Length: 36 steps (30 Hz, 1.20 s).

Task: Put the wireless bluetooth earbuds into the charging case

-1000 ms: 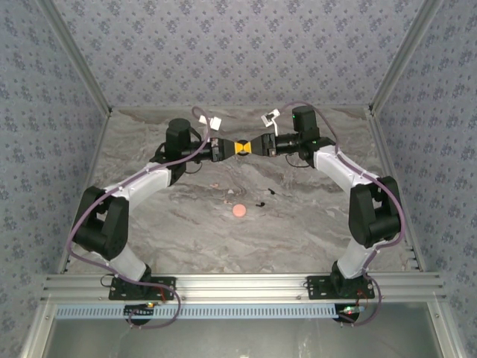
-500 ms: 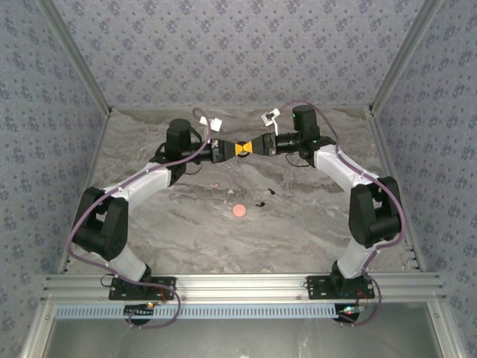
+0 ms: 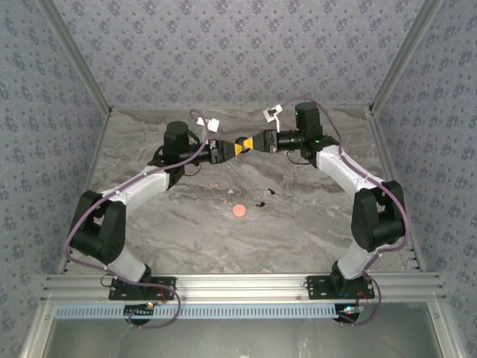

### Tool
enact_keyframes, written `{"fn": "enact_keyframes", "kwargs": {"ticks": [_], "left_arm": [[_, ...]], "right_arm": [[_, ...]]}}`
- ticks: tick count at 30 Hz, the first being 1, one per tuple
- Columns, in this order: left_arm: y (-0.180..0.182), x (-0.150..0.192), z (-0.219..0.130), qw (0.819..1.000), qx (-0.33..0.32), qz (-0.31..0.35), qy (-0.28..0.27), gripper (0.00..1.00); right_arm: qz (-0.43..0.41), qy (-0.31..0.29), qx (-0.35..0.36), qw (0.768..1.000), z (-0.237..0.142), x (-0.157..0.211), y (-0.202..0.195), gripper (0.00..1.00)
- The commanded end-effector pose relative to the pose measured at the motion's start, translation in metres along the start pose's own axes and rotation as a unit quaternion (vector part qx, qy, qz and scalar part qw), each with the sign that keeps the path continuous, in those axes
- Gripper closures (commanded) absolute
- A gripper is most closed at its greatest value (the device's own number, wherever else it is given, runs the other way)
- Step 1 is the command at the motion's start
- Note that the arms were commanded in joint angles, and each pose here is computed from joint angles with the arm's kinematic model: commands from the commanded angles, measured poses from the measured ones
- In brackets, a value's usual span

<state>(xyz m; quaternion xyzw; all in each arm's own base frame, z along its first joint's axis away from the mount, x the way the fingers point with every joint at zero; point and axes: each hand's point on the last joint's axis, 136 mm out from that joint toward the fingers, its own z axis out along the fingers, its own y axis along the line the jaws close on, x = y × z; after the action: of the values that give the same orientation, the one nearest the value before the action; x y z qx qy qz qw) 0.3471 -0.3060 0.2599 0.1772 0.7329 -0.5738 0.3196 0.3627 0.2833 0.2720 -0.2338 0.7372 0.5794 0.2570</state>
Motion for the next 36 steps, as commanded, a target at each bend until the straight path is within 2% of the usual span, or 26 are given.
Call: {"fn": "enact_keyframes", "kwargs": {"ticks": [1, 15, 23, 27, 36], "left_arm": [[-0.017, -0.009, -0.002, 0.999, 0.021, 0.02, -0.016, 0.52], [-0.024, -0.008, 0.003, 0.999, 0.03, 0.023, -0.017, 0.53], [-0.023, -0.007, 0.003, 0.999, 0.029, 0.022, -0.017, 0.69], [-0.023, -0.007, 0.002, 0.999, 0.024, 0.027, -0.015, 0.77], [-0.02, -0.008, -0.001, 0.998, -0.006, 0.058, -0.007, 0.73]], "right_arm": [[-0.023, -0.013, -0.015, 1.0, -0.005, -0.01, 0.021, 0.81], [-0.026, -0.003, -0.025, 0.999, 0.002, -0.005, 0.027, 0.81], [-0.028, 0.002, -0.027, 0.999, 0.003, -0.002, 0.03, 0.8], [-0.032, 0.006, -0.016, 0.999, 0.001, 0.001, 0.03, 0.75], [-0.053, 0.008, 0.055, 0.997, -0.014, 0.005, 0.028, 0.59]]}}
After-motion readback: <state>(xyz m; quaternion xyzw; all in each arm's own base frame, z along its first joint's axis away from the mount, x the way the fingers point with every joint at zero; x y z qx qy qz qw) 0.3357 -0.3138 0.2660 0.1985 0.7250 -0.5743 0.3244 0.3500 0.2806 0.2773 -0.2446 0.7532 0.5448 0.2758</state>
